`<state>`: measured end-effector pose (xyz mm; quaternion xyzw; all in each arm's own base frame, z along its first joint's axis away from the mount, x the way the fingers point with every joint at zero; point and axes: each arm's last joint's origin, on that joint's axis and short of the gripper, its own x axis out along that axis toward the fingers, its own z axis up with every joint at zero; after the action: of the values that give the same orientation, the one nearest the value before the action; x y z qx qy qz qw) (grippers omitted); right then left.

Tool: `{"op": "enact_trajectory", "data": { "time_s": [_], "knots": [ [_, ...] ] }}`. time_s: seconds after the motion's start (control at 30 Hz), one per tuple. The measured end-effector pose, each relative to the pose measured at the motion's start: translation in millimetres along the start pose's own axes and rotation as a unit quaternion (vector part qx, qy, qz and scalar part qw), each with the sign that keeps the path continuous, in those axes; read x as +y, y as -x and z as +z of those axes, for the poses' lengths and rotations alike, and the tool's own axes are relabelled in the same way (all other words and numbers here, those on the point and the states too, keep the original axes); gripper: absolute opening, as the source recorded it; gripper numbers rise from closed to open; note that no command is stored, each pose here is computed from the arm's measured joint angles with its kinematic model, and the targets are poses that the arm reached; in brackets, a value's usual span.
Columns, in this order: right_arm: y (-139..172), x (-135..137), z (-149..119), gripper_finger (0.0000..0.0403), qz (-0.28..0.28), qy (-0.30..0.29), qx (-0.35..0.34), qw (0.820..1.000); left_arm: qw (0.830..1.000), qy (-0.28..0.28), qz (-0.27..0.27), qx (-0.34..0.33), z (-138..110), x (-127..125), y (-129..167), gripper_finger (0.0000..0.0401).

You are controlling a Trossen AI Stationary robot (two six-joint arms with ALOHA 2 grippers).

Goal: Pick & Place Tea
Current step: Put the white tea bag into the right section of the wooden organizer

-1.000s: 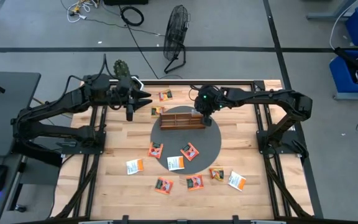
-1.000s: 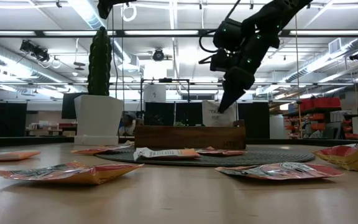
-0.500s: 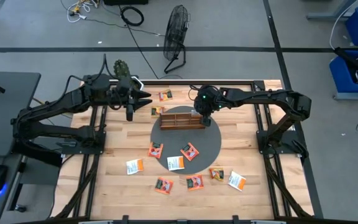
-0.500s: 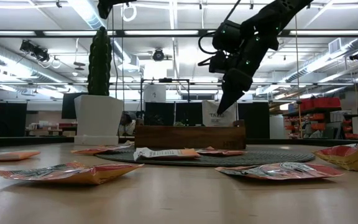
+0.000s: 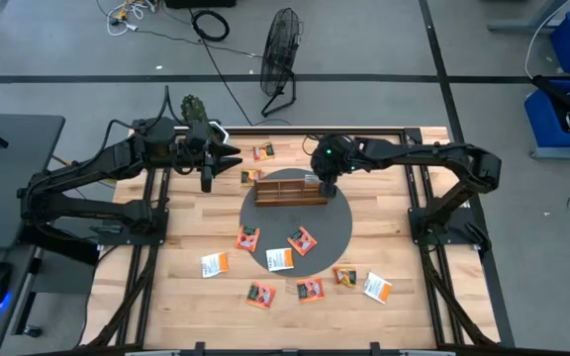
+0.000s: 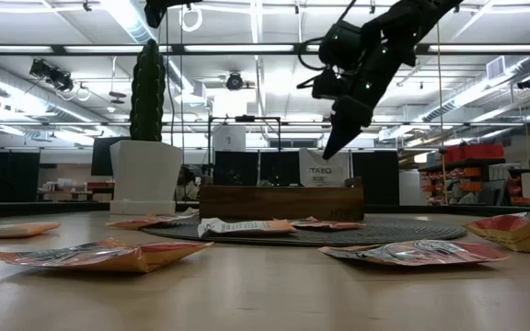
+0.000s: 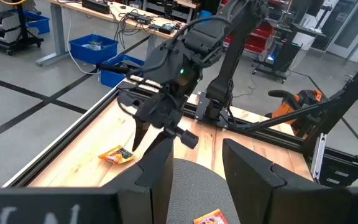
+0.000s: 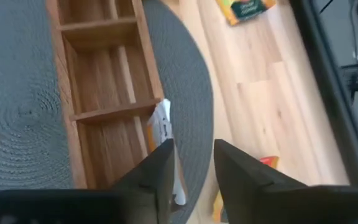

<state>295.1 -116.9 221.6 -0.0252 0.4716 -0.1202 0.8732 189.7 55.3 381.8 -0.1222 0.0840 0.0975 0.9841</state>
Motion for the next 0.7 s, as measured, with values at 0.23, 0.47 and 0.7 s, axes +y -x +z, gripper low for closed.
{"op": "enact_trajectory", "data": {
  "time_s": [0.23, 0.47, 0.7],
  "knots": [
    [36.3, 11.5, 5.8, 0.0144, 0.008, -0.010, -0.043, 0.999, 1.000, 0.009, 0.003, 0.012, -2.2, 0.4, 0.1, 0.0142],
    [69.9, 40.2, 1.5, 0.0130, 0.061, -0.071, -0.039, 0.995, 0.998, 0.013, 0.013, 0.061, -12.1, 3.5, -7.5, 0.0142],
    [92.6, 76.6, -17.6, 0.0088, 0.214, -0.107, 0.057, 0.969, 0.997, 0.018, 0.015, 0.075, -16.5, 5.5, -21.3, 0.0142]
  ]
}}
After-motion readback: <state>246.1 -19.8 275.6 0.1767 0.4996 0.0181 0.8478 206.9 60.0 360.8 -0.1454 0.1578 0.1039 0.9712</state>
